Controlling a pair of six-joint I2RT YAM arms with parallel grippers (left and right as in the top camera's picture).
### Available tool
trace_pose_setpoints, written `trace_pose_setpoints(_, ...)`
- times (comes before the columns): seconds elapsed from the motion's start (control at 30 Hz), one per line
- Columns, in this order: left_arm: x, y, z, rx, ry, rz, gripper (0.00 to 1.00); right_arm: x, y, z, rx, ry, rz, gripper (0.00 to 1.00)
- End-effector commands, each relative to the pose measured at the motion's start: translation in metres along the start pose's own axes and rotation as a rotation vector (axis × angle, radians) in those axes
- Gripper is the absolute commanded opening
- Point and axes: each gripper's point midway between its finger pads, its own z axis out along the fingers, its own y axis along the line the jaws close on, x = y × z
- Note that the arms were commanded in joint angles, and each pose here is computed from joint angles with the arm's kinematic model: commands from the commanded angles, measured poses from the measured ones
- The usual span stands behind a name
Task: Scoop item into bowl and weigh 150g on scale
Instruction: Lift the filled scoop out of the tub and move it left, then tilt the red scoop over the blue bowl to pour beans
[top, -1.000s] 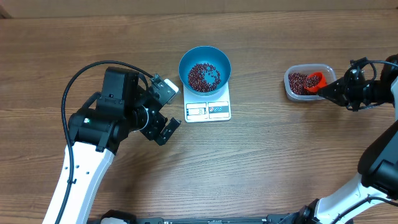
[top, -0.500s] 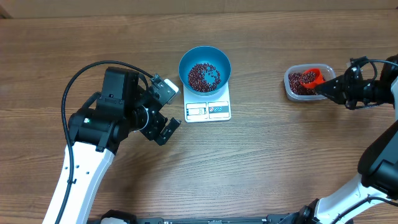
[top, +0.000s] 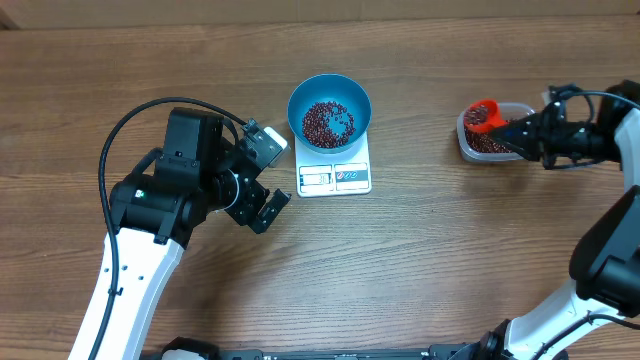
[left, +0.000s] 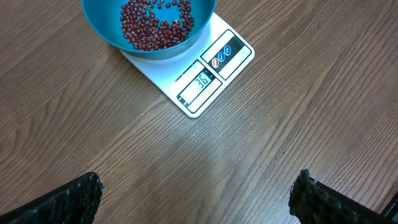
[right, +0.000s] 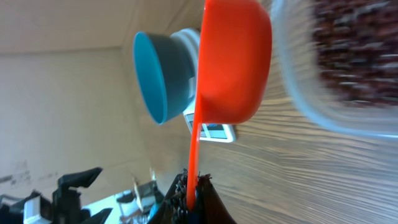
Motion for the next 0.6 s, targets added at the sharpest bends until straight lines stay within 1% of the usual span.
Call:
trace_pose_setpoints(0.0,-0.008,0.003,-0.006,-0.012,-0.021,0.004,1.00,0.002,0.034,0.015,-0.102,0.028,-0.064,0.04)
trace_pose_setpoints(0.3,-0.008,0.003,-0.006,-0.012,-0.021,0.004,1.00,0.022,0.072,0.052,-0.152,0.133,-0.155,0.04)
trace_pose_setpoints(0.57,-0.008,0.003,-0.006,-0.012,-0.021,0.004,1.00,0.039,0.117,0.084,-0.167,0.211,-0.290,0.04)
